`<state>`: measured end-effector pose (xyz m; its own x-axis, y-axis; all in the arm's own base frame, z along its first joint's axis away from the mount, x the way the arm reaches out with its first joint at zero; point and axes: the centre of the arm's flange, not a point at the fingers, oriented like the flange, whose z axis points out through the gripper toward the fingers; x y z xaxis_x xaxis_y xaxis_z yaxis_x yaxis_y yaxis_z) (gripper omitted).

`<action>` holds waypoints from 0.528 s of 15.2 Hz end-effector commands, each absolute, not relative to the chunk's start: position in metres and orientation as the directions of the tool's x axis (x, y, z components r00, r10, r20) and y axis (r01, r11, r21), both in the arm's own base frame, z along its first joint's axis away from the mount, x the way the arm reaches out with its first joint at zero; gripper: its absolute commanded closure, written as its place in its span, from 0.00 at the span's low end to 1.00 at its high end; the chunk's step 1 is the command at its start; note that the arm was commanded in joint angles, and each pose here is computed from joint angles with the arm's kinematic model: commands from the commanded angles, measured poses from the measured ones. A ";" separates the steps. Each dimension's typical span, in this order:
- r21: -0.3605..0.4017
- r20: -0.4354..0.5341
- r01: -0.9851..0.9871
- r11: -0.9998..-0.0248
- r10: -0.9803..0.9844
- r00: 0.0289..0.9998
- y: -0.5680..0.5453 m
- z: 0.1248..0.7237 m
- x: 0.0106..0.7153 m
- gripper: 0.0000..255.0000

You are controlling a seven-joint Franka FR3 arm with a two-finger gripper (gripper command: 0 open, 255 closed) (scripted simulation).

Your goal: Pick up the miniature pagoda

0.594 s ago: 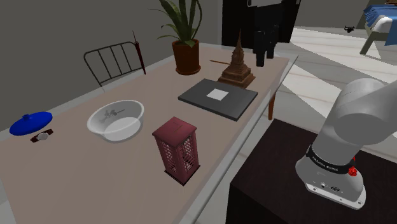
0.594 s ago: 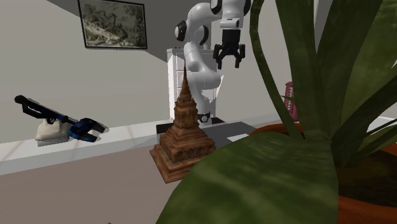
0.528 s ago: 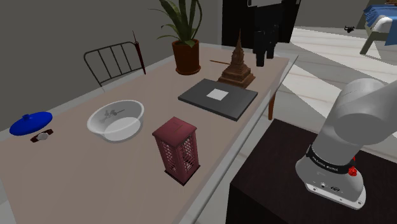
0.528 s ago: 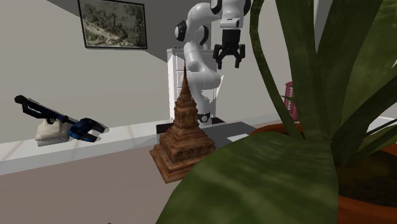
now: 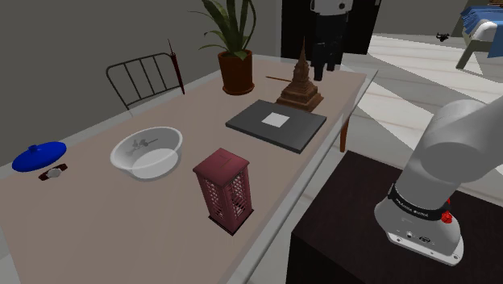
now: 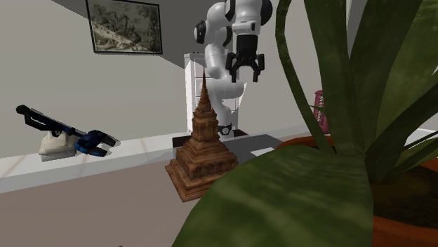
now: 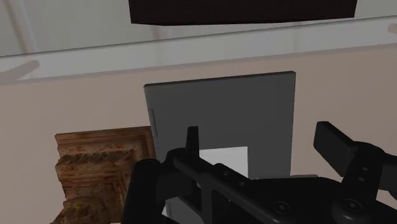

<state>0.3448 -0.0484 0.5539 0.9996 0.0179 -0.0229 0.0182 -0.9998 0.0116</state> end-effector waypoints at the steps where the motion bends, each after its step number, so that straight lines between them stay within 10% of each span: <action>1: 0.029 0.016 0.013 -0.999 0.014 1.000 -0.067 0.552 0.356 0.00; 8: 0.081 0.139 -0.010 -0.997 0.002 0.990 -0.129 0.544 0.397 0.00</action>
